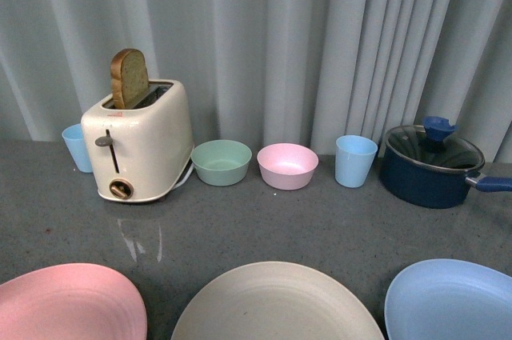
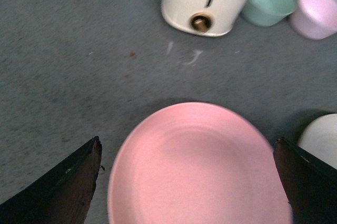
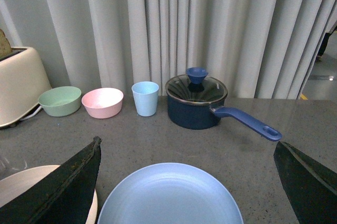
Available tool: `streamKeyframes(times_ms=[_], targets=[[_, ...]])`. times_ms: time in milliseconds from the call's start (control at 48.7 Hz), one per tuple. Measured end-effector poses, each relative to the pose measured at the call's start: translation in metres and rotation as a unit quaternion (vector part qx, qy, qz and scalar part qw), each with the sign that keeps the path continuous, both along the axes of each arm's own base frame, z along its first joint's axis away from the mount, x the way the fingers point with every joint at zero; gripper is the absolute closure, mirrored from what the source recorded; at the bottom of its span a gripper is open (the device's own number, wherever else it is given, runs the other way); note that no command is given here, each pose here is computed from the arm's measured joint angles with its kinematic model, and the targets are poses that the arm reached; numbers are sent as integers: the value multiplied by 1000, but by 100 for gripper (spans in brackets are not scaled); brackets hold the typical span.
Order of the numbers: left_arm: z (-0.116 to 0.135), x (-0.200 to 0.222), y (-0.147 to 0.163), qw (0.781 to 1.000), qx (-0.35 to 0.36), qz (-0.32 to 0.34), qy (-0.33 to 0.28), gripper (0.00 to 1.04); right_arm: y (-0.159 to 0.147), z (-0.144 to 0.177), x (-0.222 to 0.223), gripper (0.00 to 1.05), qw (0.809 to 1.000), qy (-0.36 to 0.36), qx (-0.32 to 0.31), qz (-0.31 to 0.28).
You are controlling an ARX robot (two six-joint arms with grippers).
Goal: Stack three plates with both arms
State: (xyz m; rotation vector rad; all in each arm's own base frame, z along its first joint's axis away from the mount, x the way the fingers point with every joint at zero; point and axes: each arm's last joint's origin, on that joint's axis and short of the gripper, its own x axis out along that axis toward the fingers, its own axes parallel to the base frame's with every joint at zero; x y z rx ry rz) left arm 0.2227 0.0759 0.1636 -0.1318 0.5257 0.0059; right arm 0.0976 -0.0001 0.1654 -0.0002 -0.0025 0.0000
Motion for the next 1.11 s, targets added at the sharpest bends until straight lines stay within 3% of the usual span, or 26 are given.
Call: streamKeyframes(times_ms=[164,513,1108], targets=[[-27,26,37,996,38,15,74,7,0,0,0,7,1000,0,0,0],[-71,40,46,981,64,-69,171,7,0,0,0,7,1000,0,0,0],[-100,74,47,969,71,-83,220,7,0,0,0,7,1000,0,0,0]])
